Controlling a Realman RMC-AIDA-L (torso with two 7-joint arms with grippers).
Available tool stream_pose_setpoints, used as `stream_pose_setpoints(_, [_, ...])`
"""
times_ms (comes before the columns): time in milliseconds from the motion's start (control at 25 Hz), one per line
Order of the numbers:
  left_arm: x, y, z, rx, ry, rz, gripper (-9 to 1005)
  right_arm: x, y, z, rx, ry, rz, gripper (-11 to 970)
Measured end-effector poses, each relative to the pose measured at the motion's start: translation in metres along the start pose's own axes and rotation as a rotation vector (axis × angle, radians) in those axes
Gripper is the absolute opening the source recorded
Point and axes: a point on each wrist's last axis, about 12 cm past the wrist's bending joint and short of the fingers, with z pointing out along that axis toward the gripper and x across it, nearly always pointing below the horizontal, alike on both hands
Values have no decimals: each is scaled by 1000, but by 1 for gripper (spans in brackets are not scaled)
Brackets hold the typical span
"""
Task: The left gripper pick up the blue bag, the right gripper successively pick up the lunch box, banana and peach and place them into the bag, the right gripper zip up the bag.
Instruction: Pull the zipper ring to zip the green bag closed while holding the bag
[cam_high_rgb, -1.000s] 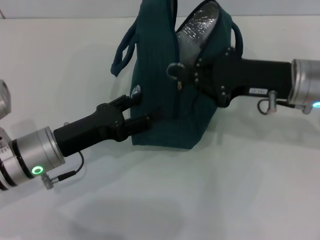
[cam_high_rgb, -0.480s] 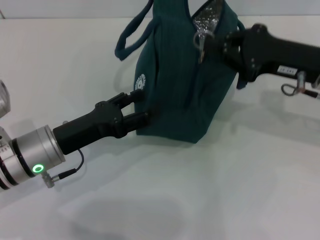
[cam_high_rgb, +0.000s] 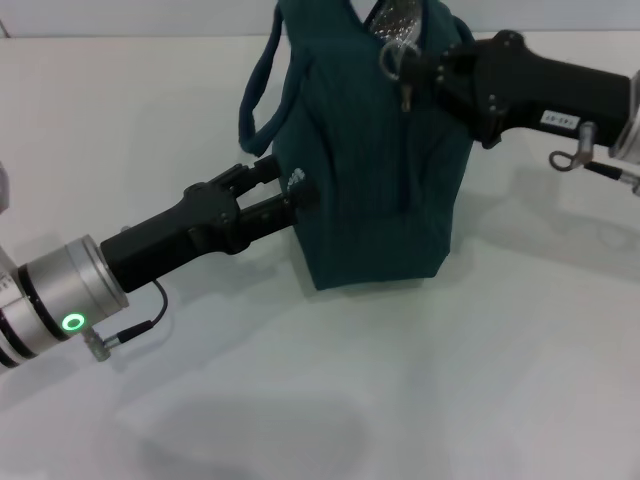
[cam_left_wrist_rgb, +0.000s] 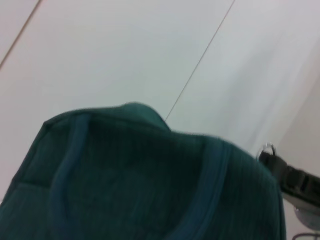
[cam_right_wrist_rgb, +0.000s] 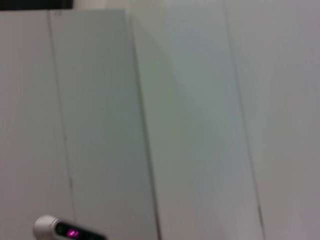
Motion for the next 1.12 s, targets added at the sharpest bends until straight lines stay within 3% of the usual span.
stream_pose_setpoints(160, [-2,-1,3,15,-4,-1,887,-3,-1,9,-7,13,-17,6])
stream_pose_setpoints(320, [-1,-2,8,27,-5,-20,887,-5,-7,14,12,18,35,7])
stream_pose_setpoints(480, [-2,-1,9,27,-7,-46,887,-6,-4,21,-6,14,131,7])
stream_pose_setpoints(760, [-4,-1,9,25,-20,-52,887,-13,-17,13,66,-28,366,6])
stream_pose_setpoints(1120, [-10,-1,19,50,-17,-77,888,-1,-11,19,62,2,447,7])
